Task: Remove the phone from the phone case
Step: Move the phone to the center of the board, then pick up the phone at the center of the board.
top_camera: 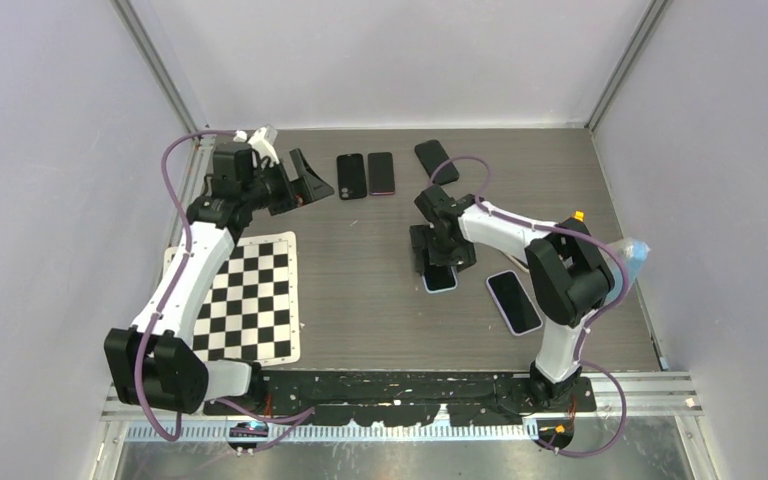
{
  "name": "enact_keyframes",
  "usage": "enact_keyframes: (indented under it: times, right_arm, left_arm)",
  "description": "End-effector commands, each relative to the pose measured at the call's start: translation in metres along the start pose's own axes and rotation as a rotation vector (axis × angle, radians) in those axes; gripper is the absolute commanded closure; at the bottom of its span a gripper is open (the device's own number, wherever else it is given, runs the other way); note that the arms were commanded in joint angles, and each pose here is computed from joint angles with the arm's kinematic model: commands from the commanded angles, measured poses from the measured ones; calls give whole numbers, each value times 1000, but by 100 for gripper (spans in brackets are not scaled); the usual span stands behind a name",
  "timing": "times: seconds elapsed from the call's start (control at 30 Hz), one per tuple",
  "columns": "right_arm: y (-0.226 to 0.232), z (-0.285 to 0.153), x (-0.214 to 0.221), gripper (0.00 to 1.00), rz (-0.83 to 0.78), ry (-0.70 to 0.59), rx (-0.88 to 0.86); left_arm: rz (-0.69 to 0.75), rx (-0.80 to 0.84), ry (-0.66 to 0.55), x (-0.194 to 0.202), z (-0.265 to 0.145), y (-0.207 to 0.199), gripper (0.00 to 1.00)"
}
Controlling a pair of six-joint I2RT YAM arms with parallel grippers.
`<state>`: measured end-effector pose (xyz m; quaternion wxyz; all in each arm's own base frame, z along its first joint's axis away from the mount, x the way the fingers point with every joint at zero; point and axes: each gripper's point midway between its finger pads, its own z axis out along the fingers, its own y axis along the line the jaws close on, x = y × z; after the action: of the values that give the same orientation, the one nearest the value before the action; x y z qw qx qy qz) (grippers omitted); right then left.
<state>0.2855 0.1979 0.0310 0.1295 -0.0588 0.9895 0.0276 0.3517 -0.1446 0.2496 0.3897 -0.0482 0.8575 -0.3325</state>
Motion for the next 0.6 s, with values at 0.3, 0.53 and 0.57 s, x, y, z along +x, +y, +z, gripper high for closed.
enact_keyframes:
  times: [0.3,0.53,0.57]
  right_arm:
    - [4,24,-39,3,-39,-85,28]
    - [-1,37,-33,41,-26,-55,69]
    - [-4,38,-32,50,-21,-61,80]
  left_arm:
    - [65,-9,-96,-29,-19,-14,8]
    - [59,-100,-129,-33,-22,1,1]
    - [65,-101,-133,-35,-23,0,0]
